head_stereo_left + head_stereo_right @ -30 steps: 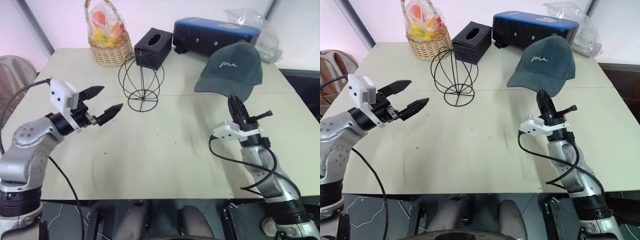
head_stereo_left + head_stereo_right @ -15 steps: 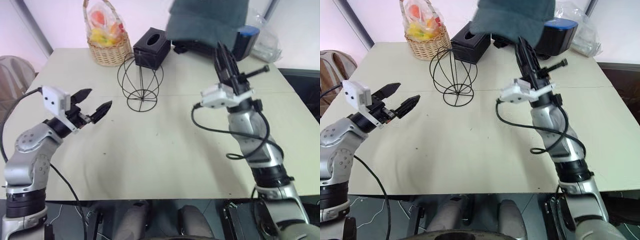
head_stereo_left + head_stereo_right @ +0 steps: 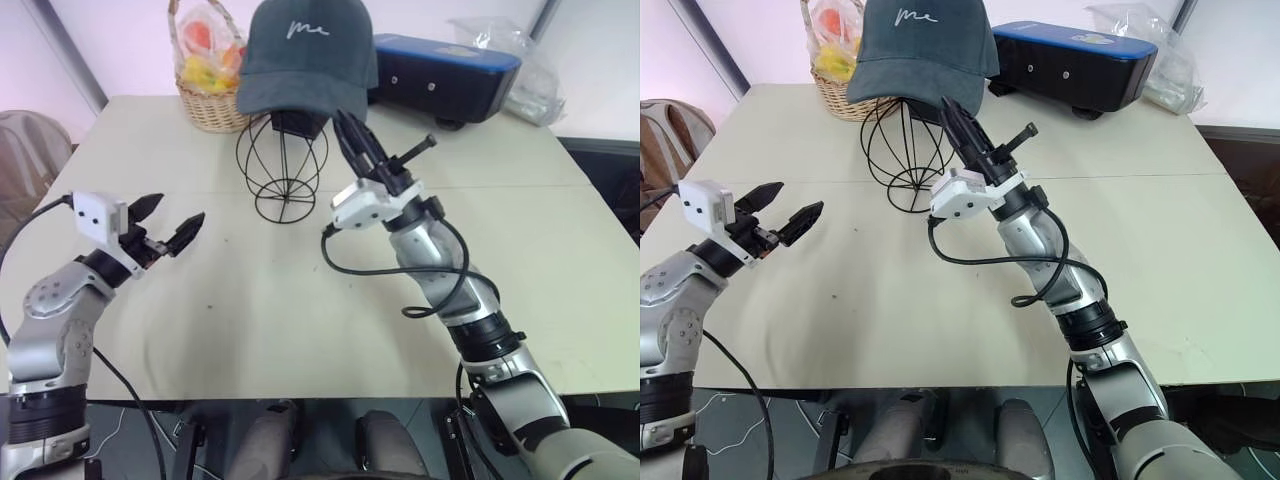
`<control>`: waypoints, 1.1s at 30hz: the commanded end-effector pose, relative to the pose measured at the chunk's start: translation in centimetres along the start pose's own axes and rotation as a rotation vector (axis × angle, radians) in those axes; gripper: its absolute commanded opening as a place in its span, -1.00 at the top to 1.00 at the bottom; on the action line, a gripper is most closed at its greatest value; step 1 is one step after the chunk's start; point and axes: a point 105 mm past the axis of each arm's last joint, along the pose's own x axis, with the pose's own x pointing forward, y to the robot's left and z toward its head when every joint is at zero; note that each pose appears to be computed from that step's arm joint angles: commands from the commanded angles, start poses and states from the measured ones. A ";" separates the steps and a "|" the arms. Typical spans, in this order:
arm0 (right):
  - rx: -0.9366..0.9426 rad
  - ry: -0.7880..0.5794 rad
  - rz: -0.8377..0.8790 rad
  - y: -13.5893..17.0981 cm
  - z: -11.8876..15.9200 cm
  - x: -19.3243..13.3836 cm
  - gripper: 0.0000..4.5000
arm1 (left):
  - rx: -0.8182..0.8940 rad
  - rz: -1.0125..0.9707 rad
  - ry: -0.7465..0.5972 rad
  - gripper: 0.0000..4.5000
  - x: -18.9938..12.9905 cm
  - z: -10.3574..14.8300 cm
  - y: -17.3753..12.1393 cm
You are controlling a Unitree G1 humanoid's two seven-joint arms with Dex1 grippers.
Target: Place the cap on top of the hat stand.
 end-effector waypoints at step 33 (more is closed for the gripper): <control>0.017 -0.079 0.080 6.0 0.7 0.6 0.92 | 0.079 0.059 -0.012 -1.00 -1.7 1.2 0.4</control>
